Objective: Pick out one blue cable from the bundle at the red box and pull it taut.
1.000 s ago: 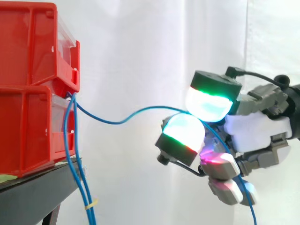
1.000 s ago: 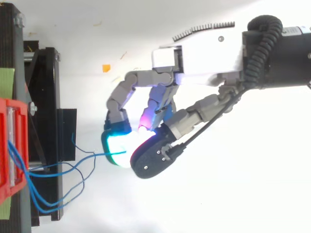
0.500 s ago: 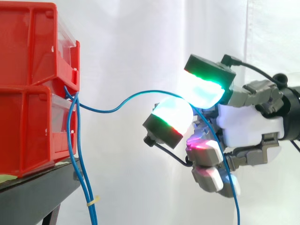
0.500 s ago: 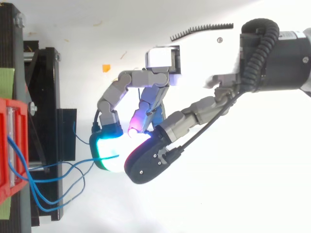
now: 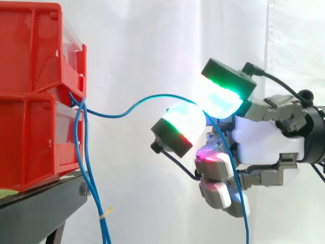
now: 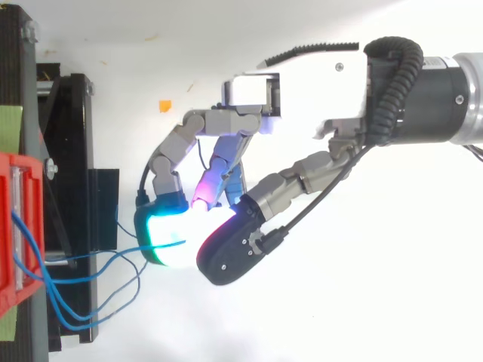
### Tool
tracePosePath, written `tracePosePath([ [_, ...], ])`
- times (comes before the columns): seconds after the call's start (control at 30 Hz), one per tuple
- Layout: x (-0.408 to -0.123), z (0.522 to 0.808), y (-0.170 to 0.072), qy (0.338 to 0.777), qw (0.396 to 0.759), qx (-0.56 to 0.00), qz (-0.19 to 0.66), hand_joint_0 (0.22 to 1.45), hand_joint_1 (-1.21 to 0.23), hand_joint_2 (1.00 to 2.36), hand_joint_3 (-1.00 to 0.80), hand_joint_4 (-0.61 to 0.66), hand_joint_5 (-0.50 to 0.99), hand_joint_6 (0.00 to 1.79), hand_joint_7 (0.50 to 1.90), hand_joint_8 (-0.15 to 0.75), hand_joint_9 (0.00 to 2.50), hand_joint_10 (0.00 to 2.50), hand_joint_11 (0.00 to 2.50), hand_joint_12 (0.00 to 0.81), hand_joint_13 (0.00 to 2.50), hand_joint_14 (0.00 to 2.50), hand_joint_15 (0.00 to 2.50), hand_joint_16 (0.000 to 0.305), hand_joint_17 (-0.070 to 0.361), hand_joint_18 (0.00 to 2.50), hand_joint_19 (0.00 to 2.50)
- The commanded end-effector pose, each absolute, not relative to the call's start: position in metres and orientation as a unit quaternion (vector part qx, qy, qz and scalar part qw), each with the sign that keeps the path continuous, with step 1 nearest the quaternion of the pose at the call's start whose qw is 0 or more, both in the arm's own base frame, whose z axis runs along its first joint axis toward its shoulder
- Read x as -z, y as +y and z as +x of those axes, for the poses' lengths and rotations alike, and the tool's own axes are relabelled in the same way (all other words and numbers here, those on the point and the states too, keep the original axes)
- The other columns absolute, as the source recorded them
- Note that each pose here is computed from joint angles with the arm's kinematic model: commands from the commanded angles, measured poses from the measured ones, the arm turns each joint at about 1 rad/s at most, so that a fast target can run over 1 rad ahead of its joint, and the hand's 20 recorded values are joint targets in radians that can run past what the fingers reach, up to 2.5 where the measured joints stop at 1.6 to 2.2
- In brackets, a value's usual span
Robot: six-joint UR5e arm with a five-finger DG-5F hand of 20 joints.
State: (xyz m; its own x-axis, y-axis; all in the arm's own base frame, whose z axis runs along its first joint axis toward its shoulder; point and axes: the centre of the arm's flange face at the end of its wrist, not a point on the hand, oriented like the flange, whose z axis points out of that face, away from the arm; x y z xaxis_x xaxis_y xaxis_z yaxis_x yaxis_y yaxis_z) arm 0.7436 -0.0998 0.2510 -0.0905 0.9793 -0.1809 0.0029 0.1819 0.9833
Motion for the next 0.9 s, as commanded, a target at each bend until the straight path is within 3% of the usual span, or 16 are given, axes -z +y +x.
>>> tracePosePath([
  [0.0, -0.2444, 0.7409, -0.0999, 0.57, 0.516, -0.47, 0.433, 0.76, -0.76, 1.01, -0.4, -0.22, -0.16, 0.98, 0.99, 0.254, 1.1, 0.03, 0.92, 0.25, 1.02, 0.03, 0.66, 0.027, 0.06, 1.09, 0.63],
  [0.3, -0.2454, 0.7407, -0.1001, 0.57, 0.517, -0.47, 0.433, 0.75, -0.76, 1.01, -0.39, -0.21, -0.16, 0.98, 0.98, 0.254, 1.1, 0.04, 0.91, 0.297, 0.99, 0.03, 0.66, 0.042, 0.095, 1.02, 0.76],
  [0.87, -0.2454, 0.7407, -0.1001, 0.57, 0.517, -0.47, 0.433, 0.75, -0.76, 1.01, -0.39, -0.21, -0.16, 0.98, 0.98, 0.261, 1.13, 0.03, 0.92, 0.317, 1.0, 0.02, 0.65, 0.046, 0.103, 1.02, 0.75],
])
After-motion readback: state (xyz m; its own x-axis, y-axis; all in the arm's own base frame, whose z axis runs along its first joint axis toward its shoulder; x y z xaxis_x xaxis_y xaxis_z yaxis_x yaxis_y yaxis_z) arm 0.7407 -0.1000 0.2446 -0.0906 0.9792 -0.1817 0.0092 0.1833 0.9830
